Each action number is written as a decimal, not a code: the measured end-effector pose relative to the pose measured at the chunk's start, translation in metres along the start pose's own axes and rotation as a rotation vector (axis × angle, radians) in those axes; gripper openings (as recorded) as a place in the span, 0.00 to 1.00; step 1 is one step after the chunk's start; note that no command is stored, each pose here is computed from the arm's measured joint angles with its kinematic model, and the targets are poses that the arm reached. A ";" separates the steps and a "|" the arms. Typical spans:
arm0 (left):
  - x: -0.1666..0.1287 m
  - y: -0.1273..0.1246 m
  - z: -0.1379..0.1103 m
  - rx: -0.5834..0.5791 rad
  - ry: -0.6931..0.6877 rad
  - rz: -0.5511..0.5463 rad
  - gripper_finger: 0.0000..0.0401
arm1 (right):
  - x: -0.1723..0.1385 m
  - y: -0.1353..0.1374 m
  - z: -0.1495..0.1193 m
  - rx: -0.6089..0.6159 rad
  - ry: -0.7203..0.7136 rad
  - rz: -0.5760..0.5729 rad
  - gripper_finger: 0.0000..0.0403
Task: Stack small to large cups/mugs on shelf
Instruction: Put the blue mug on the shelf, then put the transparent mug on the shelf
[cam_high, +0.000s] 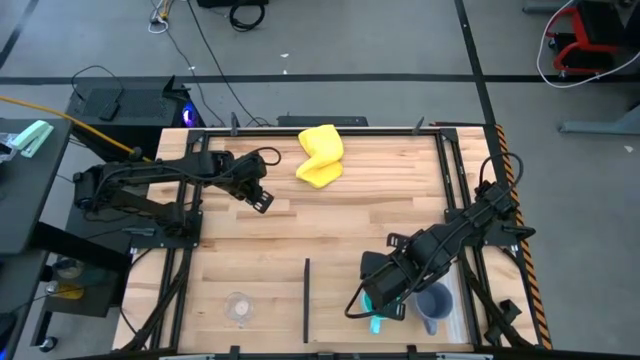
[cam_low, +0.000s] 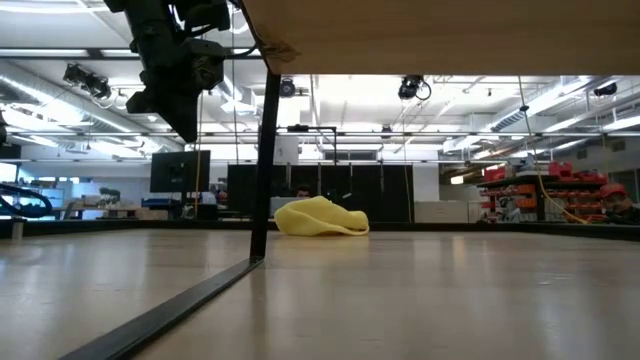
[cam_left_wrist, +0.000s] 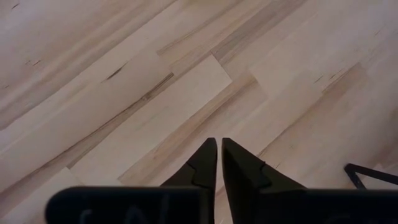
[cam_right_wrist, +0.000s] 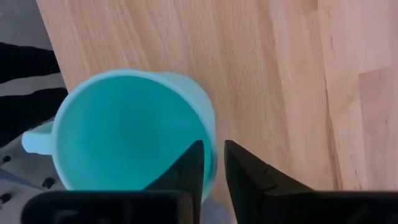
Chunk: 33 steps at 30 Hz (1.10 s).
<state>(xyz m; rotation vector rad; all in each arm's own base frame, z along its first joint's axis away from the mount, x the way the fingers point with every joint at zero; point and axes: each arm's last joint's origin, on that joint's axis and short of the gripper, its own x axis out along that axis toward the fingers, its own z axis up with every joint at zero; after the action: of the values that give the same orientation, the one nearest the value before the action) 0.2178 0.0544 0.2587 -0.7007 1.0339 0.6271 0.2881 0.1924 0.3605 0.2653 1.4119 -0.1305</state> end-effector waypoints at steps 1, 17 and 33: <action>0.000 0.000 0.000 0.000 0.000 0.000 0.07 | 0.000 0.000 0.000 0.000 -0.004 -0.002 0.19; 0.000 0.000 0.000 0.003 -0.003 0.007 0.09 | -0.034 -0.018 -0.010 0.065 -0.101 0.041 0.23; -0.008 -0.015 -0.053 -0.071 0.337 0.082 0.09 | -0.133 -0.096 -0.058 0.124 -0.655 -0.053 0.23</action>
<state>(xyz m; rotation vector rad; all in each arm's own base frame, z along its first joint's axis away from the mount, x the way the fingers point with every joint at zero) 0.1976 0.0032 0.2514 -0.8482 1.3625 0.6320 0.1885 0.1062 0.4733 0.2568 0.7610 -0.3188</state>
